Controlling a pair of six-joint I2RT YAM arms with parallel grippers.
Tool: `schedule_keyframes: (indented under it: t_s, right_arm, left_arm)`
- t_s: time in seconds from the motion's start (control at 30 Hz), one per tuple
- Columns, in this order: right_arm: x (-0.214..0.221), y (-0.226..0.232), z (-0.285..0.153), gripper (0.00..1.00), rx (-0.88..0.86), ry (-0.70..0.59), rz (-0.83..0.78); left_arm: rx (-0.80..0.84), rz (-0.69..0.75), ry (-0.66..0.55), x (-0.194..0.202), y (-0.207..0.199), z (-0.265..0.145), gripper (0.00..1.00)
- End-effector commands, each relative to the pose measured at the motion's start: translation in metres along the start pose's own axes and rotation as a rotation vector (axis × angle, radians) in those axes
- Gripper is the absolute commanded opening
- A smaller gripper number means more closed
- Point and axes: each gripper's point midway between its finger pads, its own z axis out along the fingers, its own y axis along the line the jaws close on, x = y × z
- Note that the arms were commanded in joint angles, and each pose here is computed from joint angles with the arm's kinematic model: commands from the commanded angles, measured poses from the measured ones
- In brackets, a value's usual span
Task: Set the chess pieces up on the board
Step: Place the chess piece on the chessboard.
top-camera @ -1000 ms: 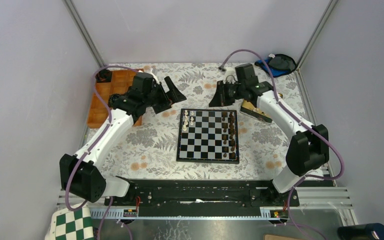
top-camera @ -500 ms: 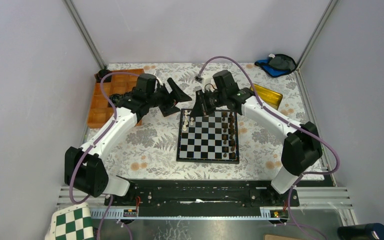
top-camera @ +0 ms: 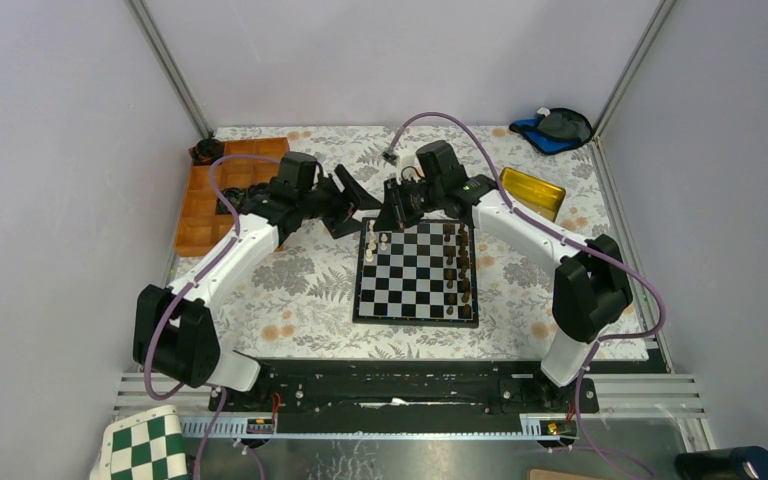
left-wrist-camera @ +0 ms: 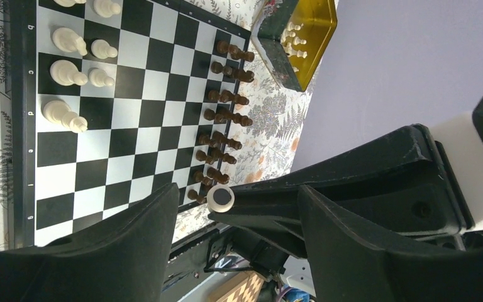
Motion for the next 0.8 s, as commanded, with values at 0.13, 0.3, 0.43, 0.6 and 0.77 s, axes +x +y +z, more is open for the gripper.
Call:
schedule_keyframes:
  t_s: [0.13, 0.3, 0.43, 0.6, 0.77]
  right_arm:
    - [-0.033, 0.012, 0.005, 0.0, -0.016, -0.084, -0.076]
    - [-0.035, 0.011, 0.007, 0.0, -0.006, -0.088, -0.081]
    - [-0.036, 0.008, 0.007, 0.0, 0.006, -0.092, -0.084]
    - [-0.039, 0.007, 0.008, 0.0, 0.012, -0.106, -0.089]
    - [-0.044, 0.007, 0.008, 0.0, 0.017, -0.127, -0.095]
  left_arm:
    - [-0.009, -0.014, 0.047, 0.008, 0.004, 0.006, 0.66]
    - [-0.023, -0.013, 0.064, 0.008, 0.006, 0.01, 0.52]
    - [-0.026, -0.013, 0.077, 0.01, 0.008, 0.012, 0.47]
    - [-0.031, -0.02, 0.095, 0.014, 0.012, 0.013, 0.45]
    - [-0.036, -0.024, 0.103, 0.016, 0.015, 0.014, 0.44]
